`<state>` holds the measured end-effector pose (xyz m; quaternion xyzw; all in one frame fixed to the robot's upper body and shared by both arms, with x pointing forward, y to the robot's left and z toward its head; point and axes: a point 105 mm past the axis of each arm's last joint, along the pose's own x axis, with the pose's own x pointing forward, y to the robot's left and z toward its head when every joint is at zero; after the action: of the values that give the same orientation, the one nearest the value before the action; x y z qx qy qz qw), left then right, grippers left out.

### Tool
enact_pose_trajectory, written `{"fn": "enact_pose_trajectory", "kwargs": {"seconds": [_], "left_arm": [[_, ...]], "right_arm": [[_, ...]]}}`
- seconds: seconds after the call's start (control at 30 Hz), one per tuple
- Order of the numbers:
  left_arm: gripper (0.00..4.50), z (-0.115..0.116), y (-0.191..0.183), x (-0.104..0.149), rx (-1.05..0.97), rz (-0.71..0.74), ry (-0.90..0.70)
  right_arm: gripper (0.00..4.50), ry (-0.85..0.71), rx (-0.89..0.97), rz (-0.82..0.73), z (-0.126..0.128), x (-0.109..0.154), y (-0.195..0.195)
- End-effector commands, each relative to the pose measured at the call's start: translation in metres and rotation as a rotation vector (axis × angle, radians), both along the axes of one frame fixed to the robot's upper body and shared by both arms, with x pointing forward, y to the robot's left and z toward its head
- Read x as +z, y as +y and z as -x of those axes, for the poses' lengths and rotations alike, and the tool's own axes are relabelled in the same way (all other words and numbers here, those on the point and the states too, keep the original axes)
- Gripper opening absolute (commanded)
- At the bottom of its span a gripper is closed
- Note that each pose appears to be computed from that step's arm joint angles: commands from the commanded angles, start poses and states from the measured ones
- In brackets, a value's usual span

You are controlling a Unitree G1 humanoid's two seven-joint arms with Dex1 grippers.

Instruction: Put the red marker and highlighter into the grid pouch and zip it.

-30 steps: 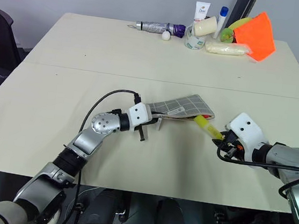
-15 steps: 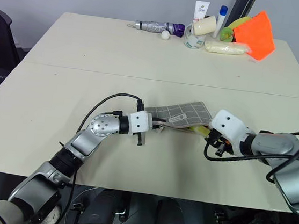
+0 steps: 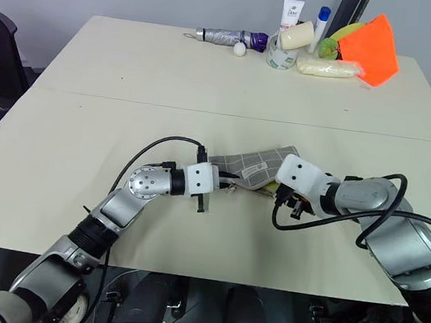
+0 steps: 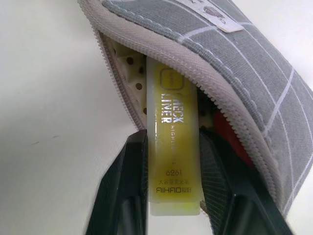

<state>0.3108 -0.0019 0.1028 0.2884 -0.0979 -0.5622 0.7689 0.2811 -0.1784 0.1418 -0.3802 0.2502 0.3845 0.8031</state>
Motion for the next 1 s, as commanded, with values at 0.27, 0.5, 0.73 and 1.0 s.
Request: {"fn": "enact_pose_trajectory", "kwargs": {"seconds": [0.27, 0.5, 0.73, 1.0], "left_arm": [[0.0, -0.014, 0.002, 0.02, 0.091, 0.118, 0.054], [0.0, -0.033, -0.002, 0.047, 0.188, 0.309, 0.226], [0.0, -0.048, -0.016, 0.072, 0.214, 0.438, 0.442], [0.0, -0.048, -0.021, 0.083, 0.201, 0.501, 0.52]], "right_arm": [[4.23, -0.25, 0.099, -0.196, 0.012, 0.095, 0.004], [4.23, -0.223, 0.05, -0.307, 0.02, 0.097, -0.002], [4.23, -0.16, 0.0, -0.42, 0.012, 0.061, 0.021], [4.23, -0.17, -0.197, -0.624, -0.025, 0.048, 0.038]]}}
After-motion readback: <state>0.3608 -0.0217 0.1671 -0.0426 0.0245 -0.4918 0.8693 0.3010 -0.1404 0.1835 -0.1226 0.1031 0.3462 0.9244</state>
